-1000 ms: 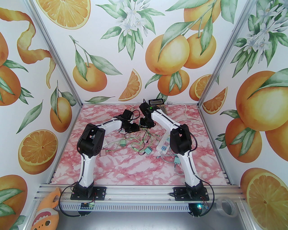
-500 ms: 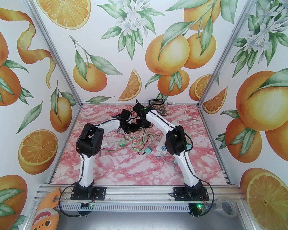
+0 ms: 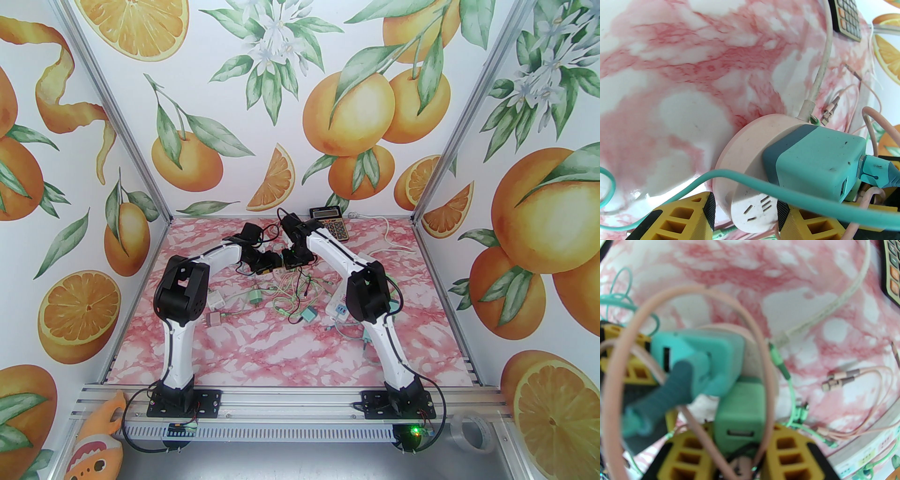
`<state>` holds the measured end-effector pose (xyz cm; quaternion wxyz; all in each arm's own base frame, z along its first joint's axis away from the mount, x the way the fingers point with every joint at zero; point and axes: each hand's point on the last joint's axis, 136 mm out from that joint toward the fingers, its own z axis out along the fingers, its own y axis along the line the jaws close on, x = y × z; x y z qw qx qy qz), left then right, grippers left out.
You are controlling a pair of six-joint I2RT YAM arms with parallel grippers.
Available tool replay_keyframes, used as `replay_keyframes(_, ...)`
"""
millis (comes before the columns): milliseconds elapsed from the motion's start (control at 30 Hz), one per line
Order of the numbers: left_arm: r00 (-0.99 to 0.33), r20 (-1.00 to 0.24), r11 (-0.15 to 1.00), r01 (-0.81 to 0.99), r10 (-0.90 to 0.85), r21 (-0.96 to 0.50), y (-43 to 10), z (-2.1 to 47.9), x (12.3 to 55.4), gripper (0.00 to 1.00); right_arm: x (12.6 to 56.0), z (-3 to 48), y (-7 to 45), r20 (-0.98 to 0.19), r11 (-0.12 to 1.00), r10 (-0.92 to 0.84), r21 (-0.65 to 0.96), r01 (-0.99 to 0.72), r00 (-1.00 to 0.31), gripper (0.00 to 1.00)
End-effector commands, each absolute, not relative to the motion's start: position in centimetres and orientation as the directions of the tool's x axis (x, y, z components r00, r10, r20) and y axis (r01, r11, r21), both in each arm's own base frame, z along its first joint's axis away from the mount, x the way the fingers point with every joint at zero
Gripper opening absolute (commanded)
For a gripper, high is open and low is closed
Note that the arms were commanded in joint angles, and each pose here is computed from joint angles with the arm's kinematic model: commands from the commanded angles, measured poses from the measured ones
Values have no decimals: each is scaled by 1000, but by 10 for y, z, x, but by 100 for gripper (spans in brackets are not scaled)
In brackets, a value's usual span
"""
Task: Pull the plug off the socket
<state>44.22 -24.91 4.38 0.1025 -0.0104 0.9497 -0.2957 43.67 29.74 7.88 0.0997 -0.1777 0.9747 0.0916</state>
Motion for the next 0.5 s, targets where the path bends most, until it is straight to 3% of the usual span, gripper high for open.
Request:
replay_keyframes(0,-978,-208,838,108,-7,-535,-257,33,438,47,436,116,312,-297,877,-367,205,-435,-881,23)
replay_keyframes(167,-981,-192,849,130,34,-512,-266,12,426,46,432,113,316,-290,872,-370,220,-437,-883,23)
replay_keyframes(300,-986,-163,886,107,36,-452,-265,-9,415,33,429,109,321,-285,871,-382,208,-446,-879,23)
replay_keyframes(467,-994,-100,932,77,44,-355,-260,-32,397,27,423,97,323,-255,895,-387,129,-428,-886,23)
